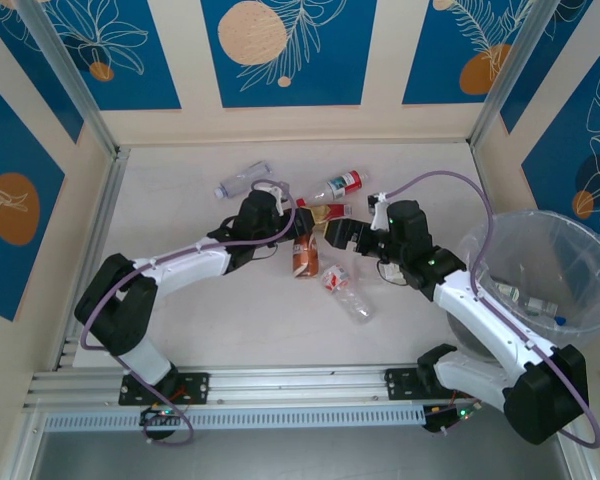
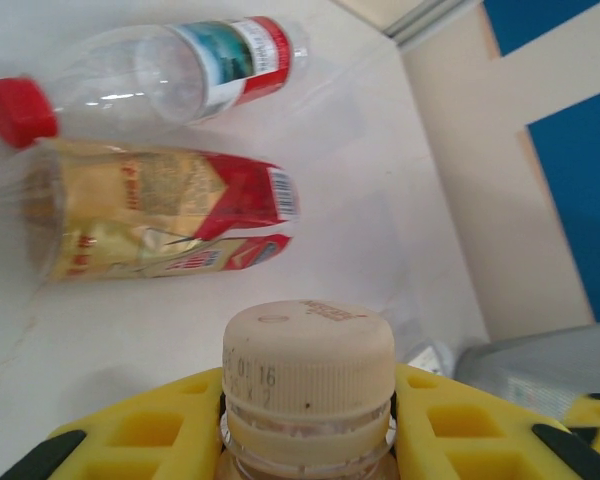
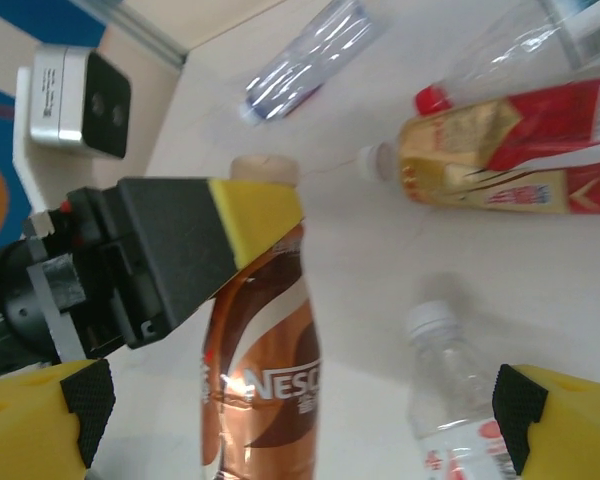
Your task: Put the plastic bottles in the bin
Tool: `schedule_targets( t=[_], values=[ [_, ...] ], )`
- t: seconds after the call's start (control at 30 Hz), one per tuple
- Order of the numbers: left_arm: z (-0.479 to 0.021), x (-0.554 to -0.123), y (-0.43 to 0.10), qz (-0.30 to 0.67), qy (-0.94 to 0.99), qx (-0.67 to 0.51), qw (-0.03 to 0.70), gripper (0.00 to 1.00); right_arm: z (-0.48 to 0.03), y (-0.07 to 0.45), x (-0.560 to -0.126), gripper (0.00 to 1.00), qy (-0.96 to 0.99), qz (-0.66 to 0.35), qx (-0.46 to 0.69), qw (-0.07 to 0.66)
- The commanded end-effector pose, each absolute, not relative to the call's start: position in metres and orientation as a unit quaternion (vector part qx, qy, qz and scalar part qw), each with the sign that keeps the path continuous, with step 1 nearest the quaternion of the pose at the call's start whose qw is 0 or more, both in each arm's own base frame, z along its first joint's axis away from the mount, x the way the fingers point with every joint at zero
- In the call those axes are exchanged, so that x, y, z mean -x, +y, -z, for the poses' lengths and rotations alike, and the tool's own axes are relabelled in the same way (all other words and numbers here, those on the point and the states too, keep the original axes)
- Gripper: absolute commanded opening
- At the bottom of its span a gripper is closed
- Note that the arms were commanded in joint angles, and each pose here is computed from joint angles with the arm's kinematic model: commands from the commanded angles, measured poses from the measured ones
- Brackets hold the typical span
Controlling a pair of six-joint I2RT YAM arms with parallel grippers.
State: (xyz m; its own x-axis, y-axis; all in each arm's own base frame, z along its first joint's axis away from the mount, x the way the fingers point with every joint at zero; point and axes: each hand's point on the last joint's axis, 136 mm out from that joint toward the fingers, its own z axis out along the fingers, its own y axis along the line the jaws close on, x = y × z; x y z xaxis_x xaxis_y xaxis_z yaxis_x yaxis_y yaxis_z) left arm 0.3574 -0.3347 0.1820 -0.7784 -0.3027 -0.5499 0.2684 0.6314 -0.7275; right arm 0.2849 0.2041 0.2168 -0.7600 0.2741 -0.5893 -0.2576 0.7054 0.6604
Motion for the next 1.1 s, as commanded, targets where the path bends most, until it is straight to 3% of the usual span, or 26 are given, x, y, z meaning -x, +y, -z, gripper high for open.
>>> schedule_targets(
  t=[0.0, 0.23, 0.5, 0.77, 1.07],
  values=[
    [-0.222, -0.356, -0.343, 0.492, 0.795, -0.011, 0.355, 0.0, -0.223, 0.226, -0.277, 0.99, 0.833, -0.462, -0.005, 0.305],
    [-0.239, -0.356, -0.353, 0.554, 0.76, -0.015, 0.339, 0.0, -0.23, 0.259, -0.266, 0.99, 0.792, -0.533, 0.049, 0.294],
    [-0.25, -0.354, -0.355, 0.583, 0.741, -0.021, 0.333, 0.0, -0.197, 0.26, -0.275, 1.0, 0.832, -0.459, 0.044, 0.309],
    [-0.255, -0.346, -0.363, 0.606, 0.727, -0.048, 0.32, 0.0, -0.222, 0.28, -0.264, 0.94, 0.794, -0.508, 0.144, 0.303],
    [-0.261, -0.342, -0.366, 0.616, 0.718, -0.062, 0.318, 0.0, -0.218, 0.267, -0.265, 0.72, 0.799, -0.505, 0.132, 0.299]
  ],
)
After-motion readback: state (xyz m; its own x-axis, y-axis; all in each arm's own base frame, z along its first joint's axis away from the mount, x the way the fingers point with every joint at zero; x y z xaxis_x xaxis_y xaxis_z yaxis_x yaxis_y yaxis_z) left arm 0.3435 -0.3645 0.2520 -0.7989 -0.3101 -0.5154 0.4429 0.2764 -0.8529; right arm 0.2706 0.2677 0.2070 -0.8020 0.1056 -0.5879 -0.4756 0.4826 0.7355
